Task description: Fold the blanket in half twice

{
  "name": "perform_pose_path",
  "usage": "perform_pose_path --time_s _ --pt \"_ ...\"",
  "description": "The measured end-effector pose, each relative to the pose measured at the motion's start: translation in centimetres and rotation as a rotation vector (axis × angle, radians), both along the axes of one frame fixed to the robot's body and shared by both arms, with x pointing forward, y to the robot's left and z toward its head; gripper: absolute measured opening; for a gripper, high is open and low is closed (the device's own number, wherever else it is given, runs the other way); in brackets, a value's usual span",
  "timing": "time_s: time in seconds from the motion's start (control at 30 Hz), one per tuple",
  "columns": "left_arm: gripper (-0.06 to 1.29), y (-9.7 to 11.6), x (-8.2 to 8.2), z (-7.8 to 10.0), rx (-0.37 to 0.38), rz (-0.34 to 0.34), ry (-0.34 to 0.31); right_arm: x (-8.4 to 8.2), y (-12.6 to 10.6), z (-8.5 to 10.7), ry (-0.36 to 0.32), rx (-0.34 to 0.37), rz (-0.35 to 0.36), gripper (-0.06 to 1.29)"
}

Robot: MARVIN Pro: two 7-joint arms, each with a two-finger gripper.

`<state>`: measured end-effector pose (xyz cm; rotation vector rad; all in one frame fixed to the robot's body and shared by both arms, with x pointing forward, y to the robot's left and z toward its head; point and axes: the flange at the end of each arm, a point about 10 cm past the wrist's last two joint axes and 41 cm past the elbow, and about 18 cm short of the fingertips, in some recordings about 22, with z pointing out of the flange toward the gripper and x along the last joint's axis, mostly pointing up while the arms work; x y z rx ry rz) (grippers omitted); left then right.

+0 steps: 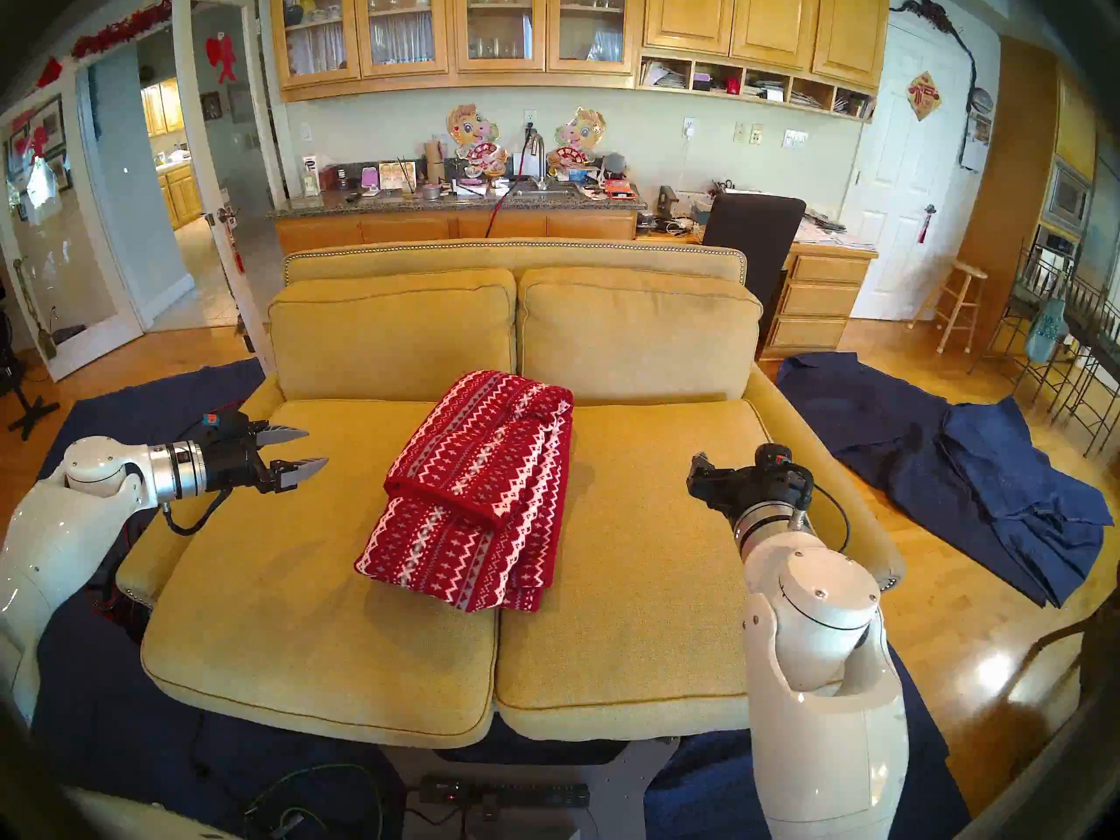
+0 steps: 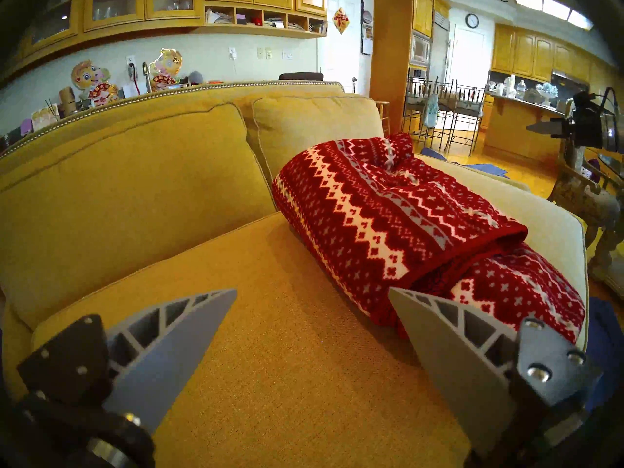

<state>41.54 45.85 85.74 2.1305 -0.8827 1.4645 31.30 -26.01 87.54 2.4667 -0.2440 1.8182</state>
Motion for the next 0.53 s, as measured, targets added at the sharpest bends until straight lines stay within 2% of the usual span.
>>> perform_pose_path --time_s 0.53 --pt "1.21 0.04 0.17 0.21 -0.004 -0.008 -0.005 0.00 0.00 0.02 0.000 0.000 0.000 1.24"
